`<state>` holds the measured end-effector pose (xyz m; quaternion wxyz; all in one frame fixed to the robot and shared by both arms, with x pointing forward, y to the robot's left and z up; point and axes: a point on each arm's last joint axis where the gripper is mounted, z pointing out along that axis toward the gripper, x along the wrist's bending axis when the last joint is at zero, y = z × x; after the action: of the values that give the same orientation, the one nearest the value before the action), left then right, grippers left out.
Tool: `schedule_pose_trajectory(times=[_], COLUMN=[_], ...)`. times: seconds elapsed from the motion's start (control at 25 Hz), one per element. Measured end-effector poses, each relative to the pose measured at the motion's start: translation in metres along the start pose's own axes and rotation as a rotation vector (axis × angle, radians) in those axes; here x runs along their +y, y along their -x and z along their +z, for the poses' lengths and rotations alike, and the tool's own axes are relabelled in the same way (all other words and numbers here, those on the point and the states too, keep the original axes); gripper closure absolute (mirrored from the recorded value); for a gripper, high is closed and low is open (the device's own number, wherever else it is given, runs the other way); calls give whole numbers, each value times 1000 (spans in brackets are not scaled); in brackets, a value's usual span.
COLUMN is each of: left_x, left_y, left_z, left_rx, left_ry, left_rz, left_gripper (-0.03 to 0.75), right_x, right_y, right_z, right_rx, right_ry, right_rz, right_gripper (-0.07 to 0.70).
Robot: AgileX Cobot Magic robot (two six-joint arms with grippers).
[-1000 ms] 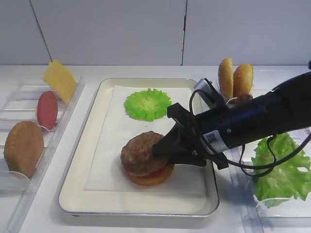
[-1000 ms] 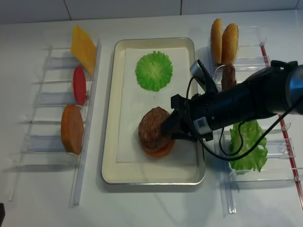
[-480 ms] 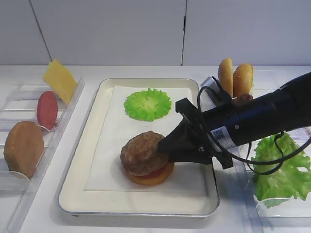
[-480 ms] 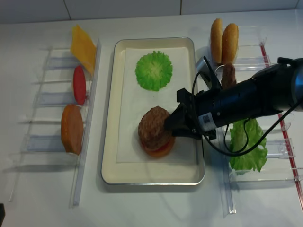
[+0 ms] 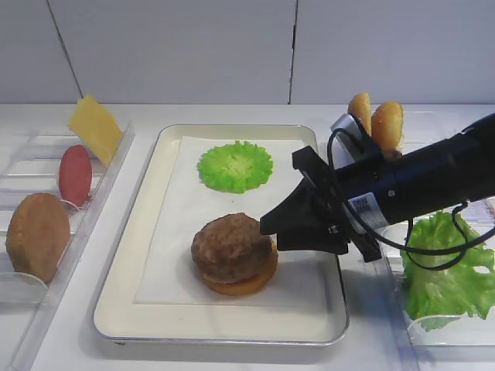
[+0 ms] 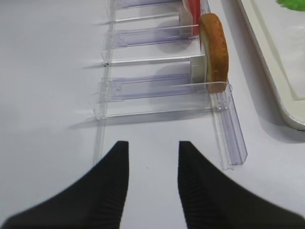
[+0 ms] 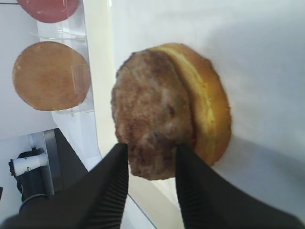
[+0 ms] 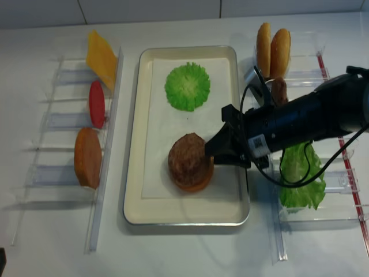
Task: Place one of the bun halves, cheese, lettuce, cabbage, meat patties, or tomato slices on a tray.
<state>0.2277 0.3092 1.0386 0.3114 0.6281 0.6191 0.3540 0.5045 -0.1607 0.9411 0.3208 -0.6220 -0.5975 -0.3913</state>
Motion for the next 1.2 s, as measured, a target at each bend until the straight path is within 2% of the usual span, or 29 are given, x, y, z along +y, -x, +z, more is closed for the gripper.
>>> schedule_pose_trajectory(times=[0.36, 0.72, 0.96, 1.0, 1.2], left_x=[0, 0, 0, 0, 0], left_y=[0, 0, 0, 0, 0], left_z=[0, 0, 0, 0, 0], left_rx=[0, 0, 0, 0, 0], left_ry=[0, 0, 0, 0, 0], left_rz=[0, 0, 0, 0, 0], left_gripper=[483, 482, 482, 482, 483], right_x=[-2, -11, -13, -14, -24], right_y=[-19, -49, -80, -86, -109], right_z=[-13, -34, -59, -64, -93], right_rx=[18, 39, -80, -109, -282], right_ry=[41, 100, 78, 74, 48], right_rz=[-59, -154, -254, -279, -330], right_gripper=[353, 346, 344, 343, 343])
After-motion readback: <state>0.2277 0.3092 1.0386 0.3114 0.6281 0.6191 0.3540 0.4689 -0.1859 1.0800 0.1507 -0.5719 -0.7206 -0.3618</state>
